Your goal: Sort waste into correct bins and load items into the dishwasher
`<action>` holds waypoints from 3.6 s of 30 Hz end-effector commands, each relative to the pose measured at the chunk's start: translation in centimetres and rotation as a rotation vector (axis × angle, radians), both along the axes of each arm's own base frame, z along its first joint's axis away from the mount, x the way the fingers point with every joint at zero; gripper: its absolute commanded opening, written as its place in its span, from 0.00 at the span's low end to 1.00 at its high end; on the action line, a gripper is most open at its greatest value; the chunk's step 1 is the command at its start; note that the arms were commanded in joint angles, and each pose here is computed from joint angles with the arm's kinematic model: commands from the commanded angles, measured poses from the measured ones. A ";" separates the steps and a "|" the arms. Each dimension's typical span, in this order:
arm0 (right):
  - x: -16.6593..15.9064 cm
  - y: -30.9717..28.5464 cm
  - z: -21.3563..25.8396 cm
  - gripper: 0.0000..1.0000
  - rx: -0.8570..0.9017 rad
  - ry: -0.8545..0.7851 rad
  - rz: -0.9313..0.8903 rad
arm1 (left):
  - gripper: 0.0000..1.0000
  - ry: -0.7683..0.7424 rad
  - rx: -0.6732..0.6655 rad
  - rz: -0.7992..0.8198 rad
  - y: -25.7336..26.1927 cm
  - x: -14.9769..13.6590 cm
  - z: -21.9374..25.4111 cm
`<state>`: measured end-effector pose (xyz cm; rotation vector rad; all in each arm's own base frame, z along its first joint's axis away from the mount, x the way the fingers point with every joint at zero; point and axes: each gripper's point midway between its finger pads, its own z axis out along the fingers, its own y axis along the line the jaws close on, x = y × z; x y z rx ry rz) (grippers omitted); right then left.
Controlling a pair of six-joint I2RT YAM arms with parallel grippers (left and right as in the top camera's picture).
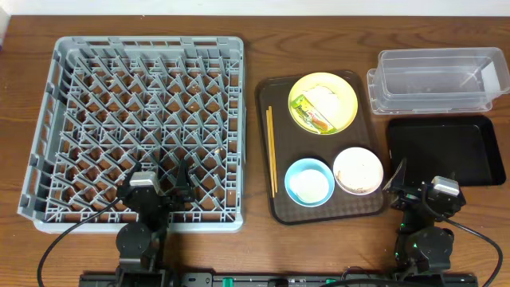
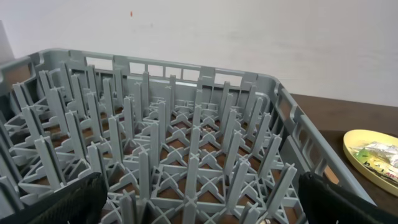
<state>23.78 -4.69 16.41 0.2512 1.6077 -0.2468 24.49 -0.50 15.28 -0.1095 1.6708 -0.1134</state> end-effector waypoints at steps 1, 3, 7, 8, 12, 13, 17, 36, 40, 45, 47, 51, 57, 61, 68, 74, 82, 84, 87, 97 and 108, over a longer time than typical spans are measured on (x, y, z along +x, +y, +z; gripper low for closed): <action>0.0 0.3 -0.1 0.99 0.015 0.003 0.015 | 0.98 0.062 0.021 0.041 0.8 -0.1 -1.8; 0.0 0.3 -0.1 0.99 0.015 0.003 0.015 | 0.98 0.062 0.021 0.041 0.8 -0.1 -1.8; 0.0 0.3 -0.1 0.99 0.015 0.003 0.015 | 0.98 0.062 0.021 0.041 0.8 -0.1 -1.8; 0.0 0.3 -0.1 0.99 0.015 0.003 0.015 | 0.98 0.062 0.021 0.041 0.8 -0.1 -1.8; 0.0 0.3 -0.1 0.99 0.015 0.003 0.015 | 0.98 0.062 0.021 0.041 0.8 -0.1 -1.8; 0.0 0.3 -0.1 0.99 0.015 0.003 0.015 | 0.98 0.062 0.021 0.041 0.8 -0.1 -1.8; 0.0 0.3 -0.1 0.99 0.015 0.003 0.015 | 0.98 0.062 0.021 0.041 0.8 -0.1 -1.8; 0.0 0.3 -0.1 0.99 0.015 0.003 0.015 | 0.98 0.062 0.021 0.041 0.8 -0.1 -1.8; 0.0 0.3 -0.1 0.99 0.015 0.003 0.015 | 0.98 0.062 0.021 0.041 0.8 -0.1 -1.8; 0.0 0.3 -0.1 0.99 0.015 0.003 0.015 | 0.98 0.062 0.021 0.041 0.8 -0.1 -1.8; 0.0 0.3 -0.1 0.99 0.015 0.003 0.015 | 0.98 0.062 0.021 0.041 0.8 -0.1 -1.8; 0.0 0.3 -0.1 0.99 0.015 0.003 0.015 | 0.98 0.062 0.021 0.041 0.8 -0.1 -1.8; 0.0 0.3 -0.1 0.99 0.015 0.003 0.015 | 0.98 0.062 0.021 0.041 0.8 -0.1 -1.8; 0.0 0.3 -0.1 0.99 0.015 0.003 0.015 | 0.98 0.062 0.021 0.041 0.8 -0.1 -1.8; 0.0 0.3 -0.1 0.99 0.015 0.003 0.015 | 0.98 0.062 0.021 0.041 0.8 -0.1 -1.8; 0.0 0.3 -0.1 0.99 0.015 0.003 0.015 | 0.98 0.062 0.021 0.041 0.8 -0.1 -1.8; 0.0 0.3 0.0 0.99 0.016 0.003 0.015 | 0.98 0.062 0.021 0.041 0.8 -0.1 -1.8; 0.0 0.3 0.0 0.99 0.016 0.003 0.015 | 0.98 0.062 0.021 0.041 0.8 -0.1 -1.8; 0.1 0.4 -0.1 0.99 0.017 0.003 0.020 | 0.98 0.062 0.021 0.041 0.8 -0.1 -1.8; 0.7 4.0 -0.2 0.99 0.361 -0.056 0.208 | 0.98 0.062 0.021 0.041 0.8 -0.1 -1.8; 0.3 9.5 -0.6 0.99 0.762 0.002 0.480 | 0.98 0.062 0.021 0.041 0.8 -0.1 -1.8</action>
